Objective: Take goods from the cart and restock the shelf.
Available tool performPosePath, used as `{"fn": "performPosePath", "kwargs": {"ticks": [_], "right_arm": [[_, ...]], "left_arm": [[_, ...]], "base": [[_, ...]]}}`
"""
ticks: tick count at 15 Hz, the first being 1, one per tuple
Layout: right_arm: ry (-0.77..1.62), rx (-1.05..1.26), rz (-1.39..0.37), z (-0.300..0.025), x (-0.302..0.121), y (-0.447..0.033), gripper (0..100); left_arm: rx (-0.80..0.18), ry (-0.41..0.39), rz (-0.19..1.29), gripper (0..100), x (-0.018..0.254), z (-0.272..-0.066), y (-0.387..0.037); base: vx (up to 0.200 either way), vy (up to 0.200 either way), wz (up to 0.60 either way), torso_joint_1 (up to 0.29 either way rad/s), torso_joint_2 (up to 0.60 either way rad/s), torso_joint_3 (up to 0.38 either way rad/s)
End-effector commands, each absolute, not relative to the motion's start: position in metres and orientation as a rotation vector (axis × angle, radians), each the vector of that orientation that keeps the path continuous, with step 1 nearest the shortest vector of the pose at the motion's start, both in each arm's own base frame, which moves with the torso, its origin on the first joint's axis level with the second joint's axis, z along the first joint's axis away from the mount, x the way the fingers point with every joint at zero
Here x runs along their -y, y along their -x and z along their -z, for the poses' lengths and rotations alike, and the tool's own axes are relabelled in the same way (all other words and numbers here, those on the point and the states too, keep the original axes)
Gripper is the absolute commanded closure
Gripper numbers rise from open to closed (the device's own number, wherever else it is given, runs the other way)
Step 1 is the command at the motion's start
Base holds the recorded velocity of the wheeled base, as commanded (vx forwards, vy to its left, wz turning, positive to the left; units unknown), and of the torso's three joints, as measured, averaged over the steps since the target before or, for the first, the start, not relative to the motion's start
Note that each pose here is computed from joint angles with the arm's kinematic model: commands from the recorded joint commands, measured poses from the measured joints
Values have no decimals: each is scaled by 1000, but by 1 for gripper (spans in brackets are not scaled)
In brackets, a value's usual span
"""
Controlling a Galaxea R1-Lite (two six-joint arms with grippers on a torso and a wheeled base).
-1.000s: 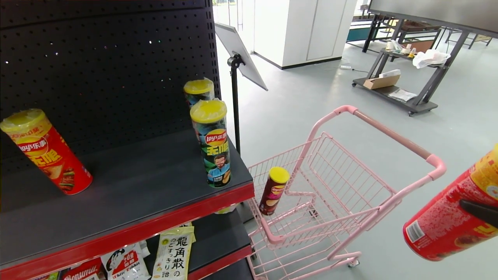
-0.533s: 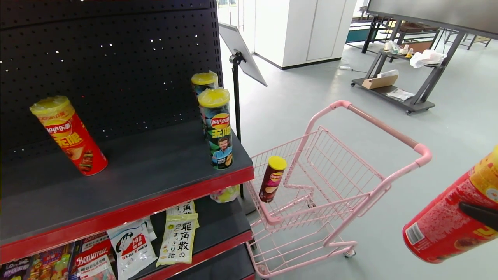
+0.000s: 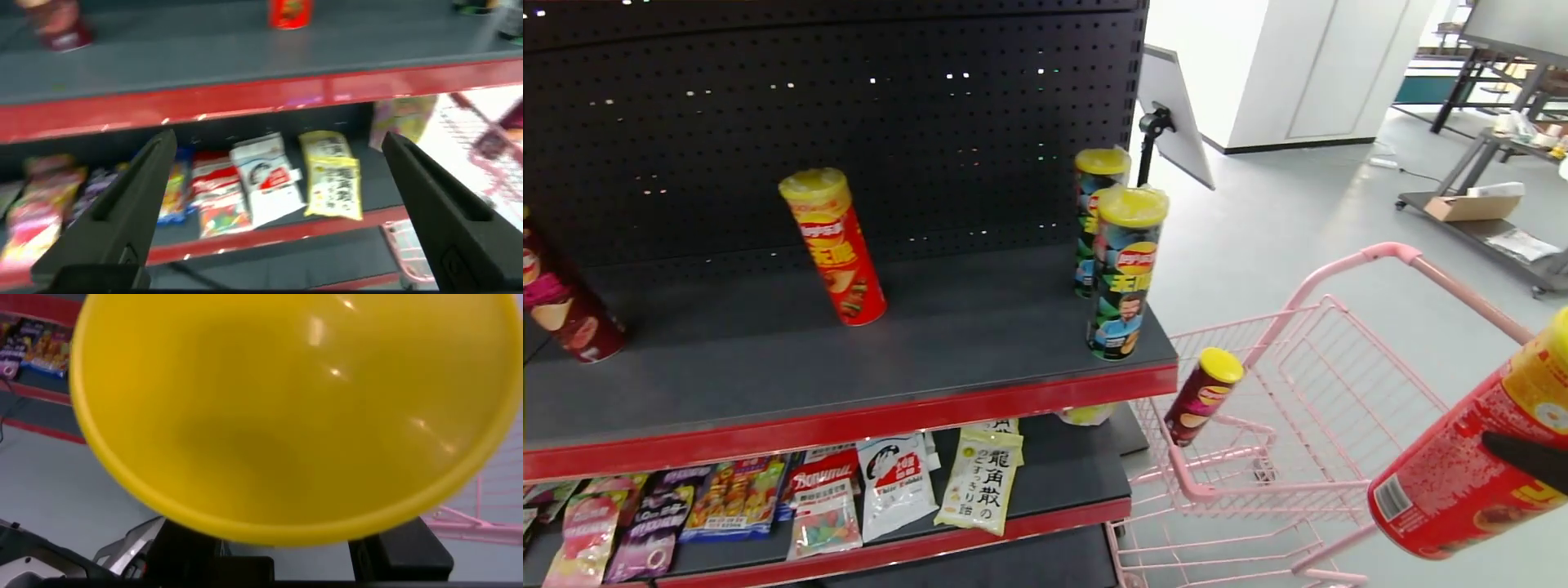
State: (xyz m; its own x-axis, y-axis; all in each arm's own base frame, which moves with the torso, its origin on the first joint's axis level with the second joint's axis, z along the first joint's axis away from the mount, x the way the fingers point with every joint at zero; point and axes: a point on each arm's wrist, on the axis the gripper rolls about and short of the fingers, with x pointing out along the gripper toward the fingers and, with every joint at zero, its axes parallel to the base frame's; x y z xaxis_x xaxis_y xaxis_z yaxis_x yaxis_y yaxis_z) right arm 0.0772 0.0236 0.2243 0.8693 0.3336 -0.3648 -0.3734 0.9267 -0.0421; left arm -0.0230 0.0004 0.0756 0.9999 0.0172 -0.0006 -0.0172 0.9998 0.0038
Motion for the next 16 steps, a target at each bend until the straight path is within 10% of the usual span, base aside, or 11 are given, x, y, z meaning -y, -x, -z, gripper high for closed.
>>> {"fn": "performPosePath", "kwargs": {"ticks": [1,16], "right_arm": [[114,-371,-371,-222,-24,-77,100],[110,-356,-381,-214,-21,-65,100]], "left_arm": [[-2,-5,-17,0,0,-76,23],[-2,-5,-17,0,0,-76,23]], "base": [[0,0,0,0,0,0],[0,173,0,3,2,1]]}}
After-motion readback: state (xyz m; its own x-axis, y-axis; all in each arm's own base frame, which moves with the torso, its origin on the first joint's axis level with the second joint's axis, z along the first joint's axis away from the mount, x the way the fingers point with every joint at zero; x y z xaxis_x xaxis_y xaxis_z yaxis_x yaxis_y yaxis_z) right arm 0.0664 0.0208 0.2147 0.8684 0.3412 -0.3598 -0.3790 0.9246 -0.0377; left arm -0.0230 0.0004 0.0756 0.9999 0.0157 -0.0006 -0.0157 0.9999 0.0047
